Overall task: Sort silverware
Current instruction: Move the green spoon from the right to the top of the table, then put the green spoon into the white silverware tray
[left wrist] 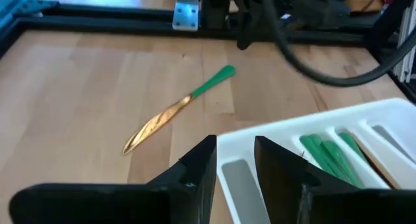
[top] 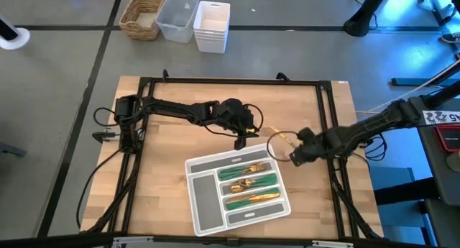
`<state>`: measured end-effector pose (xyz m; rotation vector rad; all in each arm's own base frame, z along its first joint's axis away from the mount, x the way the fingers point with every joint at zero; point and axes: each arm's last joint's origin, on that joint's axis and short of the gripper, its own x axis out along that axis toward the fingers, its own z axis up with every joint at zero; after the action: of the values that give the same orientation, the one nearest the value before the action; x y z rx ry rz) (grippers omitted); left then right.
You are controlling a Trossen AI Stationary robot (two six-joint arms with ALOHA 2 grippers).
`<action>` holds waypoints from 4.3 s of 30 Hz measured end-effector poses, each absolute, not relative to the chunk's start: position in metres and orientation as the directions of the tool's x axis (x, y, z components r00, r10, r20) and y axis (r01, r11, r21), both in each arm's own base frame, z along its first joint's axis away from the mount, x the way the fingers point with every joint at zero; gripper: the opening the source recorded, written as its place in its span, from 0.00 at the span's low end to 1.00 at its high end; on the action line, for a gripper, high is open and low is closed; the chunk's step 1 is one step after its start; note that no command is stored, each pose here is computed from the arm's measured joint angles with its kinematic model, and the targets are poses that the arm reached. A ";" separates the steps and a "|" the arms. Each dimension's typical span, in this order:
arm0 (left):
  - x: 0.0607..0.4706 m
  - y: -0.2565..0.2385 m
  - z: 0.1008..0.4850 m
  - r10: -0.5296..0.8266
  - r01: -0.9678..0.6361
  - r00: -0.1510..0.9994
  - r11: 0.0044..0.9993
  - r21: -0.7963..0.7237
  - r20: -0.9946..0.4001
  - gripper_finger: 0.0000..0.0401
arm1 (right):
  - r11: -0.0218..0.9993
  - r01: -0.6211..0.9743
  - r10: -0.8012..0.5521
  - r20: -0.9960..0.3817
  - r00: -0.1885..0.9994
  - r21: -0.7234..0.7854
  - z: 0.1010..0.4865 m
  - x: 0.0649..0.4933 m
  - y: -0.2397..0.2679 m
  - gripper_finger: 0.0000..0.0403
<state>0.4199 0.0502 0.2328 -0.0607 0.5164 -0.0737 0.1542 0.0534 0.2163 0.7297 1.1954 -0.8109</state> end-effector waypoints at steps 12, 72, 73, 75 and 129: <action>0.418 0.050 0.230 -0.088 0.056 0.849 0.995 -0.077 -0.521 0.24 | 0.481 0.877 -0.177 -0.978 0.110 0.012 0.176 0.140 0.072 0.00; 0.418 0.049 0.230 -0.091 0.053 0.846 0.995 -0.087 -0.525 0.24 | 0.473 0.869 -0.550 -0.722 0.420 0.146 0.104 0.192 0.001 0.00; 0.418 0.049 0.230 -0.091 0.053 0.846 0.995 -0.088 -0.525 0.24 | 0.486 0.859 -0.546 -0.712 0.441 0.159 0.105 0.196 -0.002 0.00; 0.418 0.049 0.230 -0.091 0.053 0.846 0.995 -0.087 -0.525 0.24 | 0.514 0.837 -0.532 -0.696 0.482 0.187 0.107 0.203 -0.010 0.00; 0.515 0.122 0.133 0.159 -0.046 0.747 0.981 0.188 -0.646 0.24 | 0.670 0.584 -0.476 -0.338 0.812 0.458 0.222 0.121 -0.025 0.00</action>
<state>0.5150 0.1218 0.1334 0.1639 0.7197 0.1124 0.1214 -0.0254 0.2219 0.5828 0.1971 -0.6016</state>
